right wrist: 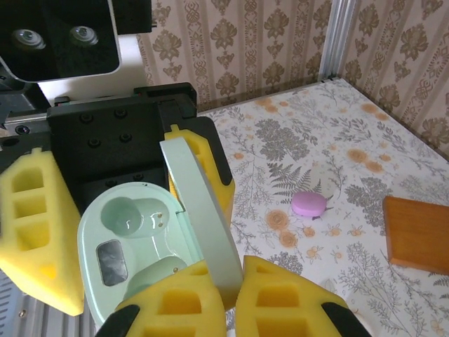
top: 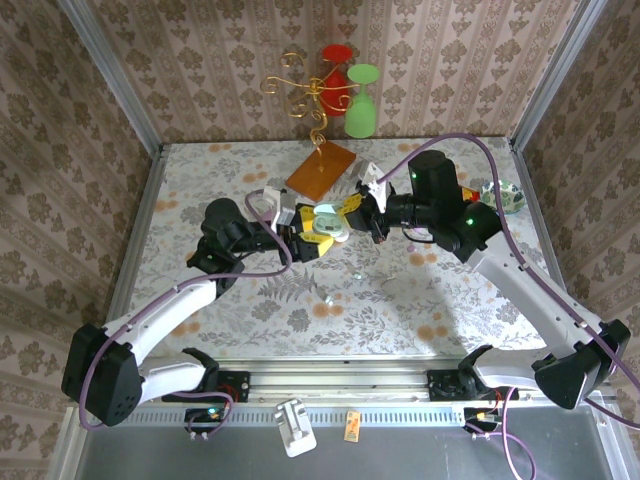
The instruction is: Insert the wireless bluetooth earbuds into the charging case
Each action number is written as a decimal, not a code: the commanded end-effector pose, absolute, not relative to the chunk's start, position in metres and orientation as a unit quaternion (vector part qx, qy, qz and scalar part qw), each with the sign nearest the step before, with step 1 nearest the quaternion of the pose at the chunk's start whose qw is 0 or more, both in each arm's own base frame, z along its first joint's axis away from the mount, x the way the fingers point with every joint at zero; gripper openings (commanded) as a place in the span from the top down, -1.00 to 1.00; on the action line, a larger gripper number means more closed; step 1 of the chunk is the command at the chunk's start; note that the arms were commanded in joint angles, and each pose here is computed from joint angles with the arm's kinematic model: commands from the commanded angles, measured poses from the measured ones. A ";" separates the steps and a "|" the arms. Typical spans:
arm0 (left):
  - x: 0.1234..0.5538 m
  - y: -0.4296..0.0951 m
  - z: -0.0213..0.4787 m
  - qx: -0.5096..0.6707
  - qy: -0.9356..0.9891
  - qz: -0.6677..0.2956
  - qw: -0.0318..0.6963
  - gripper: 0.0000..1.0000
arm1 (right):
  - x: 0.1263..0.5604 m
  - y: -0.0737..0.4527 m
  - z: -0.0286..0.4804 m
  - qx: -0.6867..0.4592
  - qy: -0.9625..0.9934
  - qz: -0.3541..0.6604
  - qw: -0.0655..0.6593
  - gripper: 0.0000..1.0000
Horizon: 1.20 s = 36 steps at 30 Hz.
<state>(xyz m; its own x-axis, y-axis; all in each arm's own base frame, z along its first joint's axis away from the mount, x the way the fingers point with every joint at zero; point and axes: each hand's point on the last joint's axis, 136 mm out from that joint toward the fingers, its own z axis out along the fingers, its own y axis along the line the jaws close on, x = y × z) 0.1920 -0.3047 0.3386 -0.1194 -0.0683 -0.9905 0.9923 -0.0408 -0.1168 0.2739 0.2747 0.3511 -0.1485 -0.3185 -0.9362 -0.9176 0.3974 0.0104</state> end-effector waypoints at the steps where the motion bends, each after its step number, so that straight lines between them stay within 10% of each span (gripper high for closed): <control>1: 0.186 -0.304 0.351 0.473 0.474 -0.559 0.489 0.08 | 0.275 0.272 0.348 -0.453 0.687 0.298 0.483 1.00; 7: 0.186 -0.305 0.350 0.472 0.475 -0.561 0.487 0.31 | 0.274 0.272 0.349 -0.455 0.686 0.296 0.485 1.00; 15: 0.190 -0.305 0.348 0.465 0.483 -0.563 0.484 -0.25 | 0.272 0.269 0.353 -0.452 0.678 0.287 0.504 1.00; 36: 0.189 -0.306 0.342 0.469 0.478 -0.563 0.484 -0.51 | 0.267 0.269 0.364 -0.447 0.665 0.300 0.517 1.00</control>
